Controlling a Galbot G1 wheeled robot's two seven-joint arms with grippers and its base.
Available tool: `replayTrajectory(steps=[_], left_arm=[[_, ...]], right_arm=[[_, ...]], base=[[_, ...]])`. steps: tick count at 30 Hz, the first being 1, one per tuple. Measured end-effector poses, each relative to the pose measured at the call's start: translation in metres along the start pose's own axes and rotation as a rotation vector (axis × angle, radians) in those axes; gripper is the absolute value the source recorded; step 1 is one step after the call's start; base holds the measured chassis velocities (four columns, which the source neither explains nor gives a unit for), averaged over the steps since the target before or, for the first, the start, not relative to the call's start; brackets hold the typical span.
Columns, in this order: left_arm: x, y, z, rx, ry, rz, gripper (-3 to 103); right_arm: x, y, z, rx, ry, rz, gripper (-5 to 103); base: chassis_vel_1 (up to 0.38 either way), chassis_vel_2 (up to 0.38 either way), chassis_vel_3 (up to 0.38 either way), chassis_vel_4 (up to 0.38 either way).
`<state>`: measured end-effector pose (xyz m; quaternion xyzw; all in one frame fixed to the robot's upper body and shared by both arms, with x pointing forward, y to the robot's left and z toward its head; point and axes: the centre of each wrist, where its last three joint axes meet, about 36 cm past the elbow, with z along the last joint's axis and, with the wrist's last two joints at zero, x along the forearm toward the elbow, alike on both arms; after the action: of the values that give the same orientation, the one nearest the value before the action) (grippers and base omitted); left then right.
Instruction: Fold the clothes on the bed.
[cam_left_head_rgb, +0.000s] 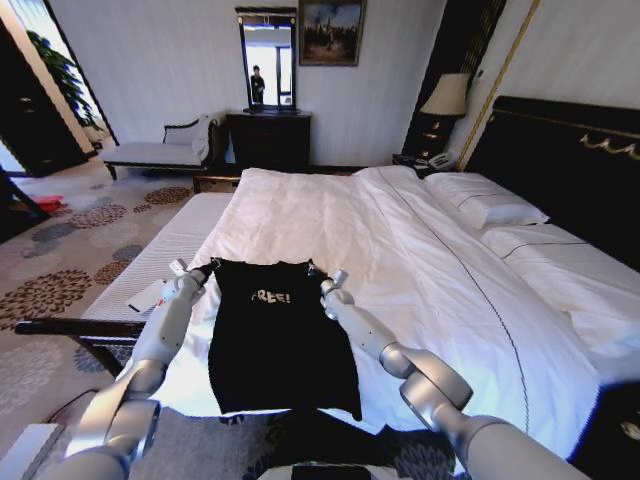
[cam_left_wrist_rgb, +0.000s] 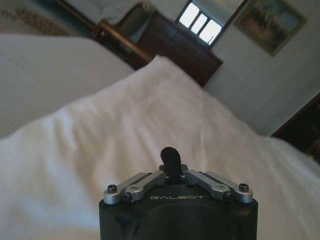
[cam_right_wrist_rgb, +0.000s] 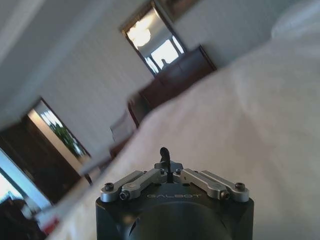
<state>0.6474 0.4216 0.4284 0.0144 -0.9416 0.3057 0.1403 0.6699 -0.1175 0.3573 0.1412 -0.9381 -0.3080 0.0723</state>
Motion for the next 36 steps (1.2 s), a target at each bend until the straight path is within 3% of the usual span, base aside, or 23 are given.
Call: replayTrajectory(steps=[6,22,30,36], left_arm=[[0.001,-0.018,-0.04,0.049,-0.086,0.062,0],[-0.016,-0.06,-0.104,0.014,-0.153,0.127,0],[-0.008,-0.06,-0.101,-0.006,-0.151,0.153,0],[0.039,-0.035,-0.074,-0.018,-0.139,0.182,0]], right_arm=[[-0.011,0.018,-0.054,-0.018,-0.123,-0.054,0],[-0.03,0.035,-0.114,-0.006,-0.24,-0.09,0],[-0.028,0.028,-0.112,0.028,-0.226,-0.091,0],[0.005,0.016,-0.091,0.023,-0.186,-0.093,0]], base=[[0.0,0.0,0.0,0.0],[0.0,0.0,0.0,0.0],[0.0,0.0,0.0,0.0],[0.0,0.0,0.0,0.0]])
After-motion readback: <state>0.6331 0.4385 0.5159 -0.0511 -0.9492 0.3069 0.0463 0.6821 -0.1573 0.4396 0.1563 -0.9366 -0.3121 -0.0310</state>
